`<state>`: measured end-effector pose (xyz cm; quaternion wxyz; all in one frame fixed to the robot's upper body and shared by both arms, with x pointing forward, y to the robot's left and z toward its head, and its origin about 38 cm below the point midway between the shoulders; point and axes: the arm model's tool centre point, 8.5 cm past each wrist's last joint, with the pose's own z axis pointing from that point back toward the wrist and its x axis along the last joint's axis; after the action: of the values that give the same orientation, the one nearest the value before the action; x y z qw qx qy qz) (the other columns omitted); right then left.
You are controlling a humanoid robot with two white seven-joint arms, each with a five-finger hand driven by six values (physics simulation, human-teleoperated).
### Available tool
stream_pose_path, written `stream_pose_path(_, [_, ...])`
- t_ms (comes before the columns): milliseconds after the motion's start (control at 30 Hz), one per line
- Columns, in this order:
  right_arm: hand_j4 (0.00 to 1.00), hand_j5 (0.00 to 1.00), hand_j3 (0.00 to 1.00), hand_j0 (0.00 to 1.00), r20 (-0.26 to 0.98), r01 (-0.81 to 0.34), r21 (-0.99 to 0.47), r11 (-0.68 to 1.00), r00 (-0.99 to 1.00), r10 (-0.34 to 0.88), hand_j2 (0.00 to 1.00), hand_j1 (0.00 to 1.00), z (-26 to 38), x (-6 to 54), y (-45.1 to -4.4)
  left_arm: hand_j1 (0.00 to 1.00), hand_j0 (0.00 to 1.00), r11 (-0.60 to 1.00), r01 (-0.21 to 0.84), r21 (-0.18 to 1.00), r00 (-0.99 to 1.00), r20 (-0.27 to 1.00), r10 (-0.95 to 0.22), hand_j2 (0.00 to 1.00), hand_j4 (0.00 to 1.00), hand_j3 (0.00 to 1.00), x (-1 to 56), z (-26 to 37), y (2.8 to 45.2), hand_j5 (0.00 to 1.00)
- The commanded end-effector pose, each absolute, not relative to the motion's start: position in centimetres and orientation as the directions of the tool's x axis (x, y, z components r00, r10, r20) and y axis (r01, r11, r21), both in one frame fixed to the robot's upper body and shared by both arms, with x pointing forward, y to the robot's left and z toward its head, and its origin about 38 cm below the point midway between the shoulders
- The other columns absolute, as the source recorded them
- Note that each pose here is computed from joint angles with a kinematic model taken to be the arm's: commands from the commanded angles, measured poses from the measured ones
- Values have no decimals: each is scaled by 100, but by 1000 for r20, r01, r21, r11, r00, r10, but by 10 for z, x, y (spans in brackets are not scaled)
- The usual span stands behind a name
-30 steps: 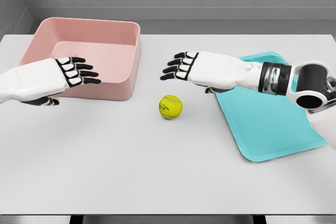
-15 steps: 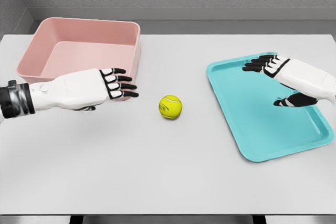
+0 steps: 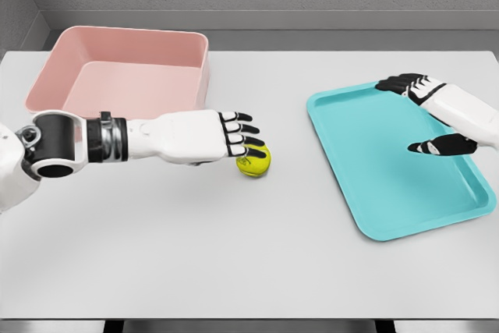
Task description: Put the tennis from the blue tray into the pink basket with both arms
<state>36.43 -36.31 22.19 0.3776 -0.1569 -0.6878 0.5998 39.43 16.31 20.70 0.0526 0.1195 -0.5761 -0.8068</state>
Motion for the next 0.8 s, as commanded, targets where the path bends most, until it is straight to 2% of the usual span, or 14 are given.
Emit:
stream_pose_path(0, [100,100,100,100,346,-245,-938,245,-655,672,100,100,219,365,-366,100,100,-326,-10,945,-970,-88,-226,100,100,100,399,191,152,100])
stream_pose_path(233, [100,100,100,100,351,-248,-936,248,-649,675,100,100,218,366,-368,100,100,-326,-9,945,-973,-84,-214,100,100,100,401,190,144,100])
stream_pose_path(767, [100,100,100,100,362,-253,-932,258,-631,687,100,100,215,368,-375,100,100,-327,50,944,-964,-41,-264,100,100,100,429,175,131,100])
